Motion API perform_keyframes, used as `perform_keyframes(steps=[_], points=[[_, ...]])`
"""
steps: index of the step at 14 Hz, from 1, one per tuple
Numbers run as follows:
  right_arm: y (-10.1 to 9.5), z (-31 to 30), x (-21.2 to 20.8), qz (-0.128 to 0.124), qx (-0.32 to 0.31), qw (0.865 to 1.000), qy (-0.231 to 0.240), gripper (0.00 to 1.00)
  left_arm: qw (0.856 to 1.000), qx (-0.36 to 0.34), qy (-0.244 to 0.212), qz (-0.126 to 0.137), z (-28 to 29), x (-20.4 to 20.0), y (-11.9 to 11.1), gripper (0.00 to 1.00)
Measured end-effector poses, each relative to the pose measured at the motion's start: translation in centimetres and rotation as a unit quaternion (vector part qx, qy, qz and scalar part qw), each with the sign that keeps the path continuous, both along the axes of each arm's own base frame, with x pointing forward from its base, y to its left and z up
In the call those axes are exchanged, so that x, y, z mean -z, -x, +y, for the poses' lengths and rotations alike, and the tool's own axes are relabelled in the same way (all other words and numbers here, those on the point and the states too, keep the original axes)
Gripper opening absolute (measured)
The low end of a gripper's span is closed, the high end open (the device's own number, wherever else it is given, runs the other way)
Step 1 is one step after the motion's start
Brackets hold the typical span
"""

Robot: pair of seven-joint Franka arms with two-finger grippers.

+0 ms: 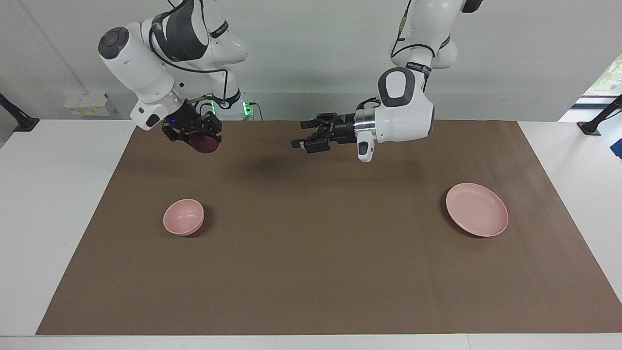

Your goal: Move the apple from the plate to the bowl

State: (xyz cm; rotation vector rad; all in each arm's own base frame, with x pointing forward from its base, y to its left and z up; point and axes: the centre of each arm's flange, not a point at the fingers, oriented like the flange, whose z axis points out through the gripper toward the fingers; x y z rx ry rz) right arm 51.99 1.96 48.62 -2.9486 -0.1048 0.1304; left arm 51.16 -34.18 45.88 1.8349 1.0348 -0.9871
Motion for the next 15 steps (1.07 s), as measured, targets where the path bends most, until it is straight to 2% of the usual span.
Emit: perform_keyframes(steps=[3,6,9,11,15], points=[[-3.1,-0.9,4.6,-0.028,-0.046,0.997,0.062,0.88,0.994,0.055,-0.059,-0.072,4.4,1.4,-1.8,1.0],[-5.1,-1.7,5.9,-0.054,-0.079,0.988,0.121,0.88,0.972,0.122,-0.128,-0.156,8.0,1.7,-3.1,1.0],[-7.0,-3.0,8.1,-0.064,-0.095,0.983,0.143,0.88,0.936,0.197,-0.186,-0.226,9.6,1.9,-3.6,1.0],[-8.0,-3.9,10.6,-0.064,-0.103,0.981,0.152,0.88,0.904,0.247,-0.223,-0.269,11.1,1.2,-4.1,1.0],[-8.5,-3.9,12.4,-0.057,-0.108,0.98,0.157,0.88,0.848,0.329,-0.256,-0.326,18.4,-3.2,-6.1,1.0]])
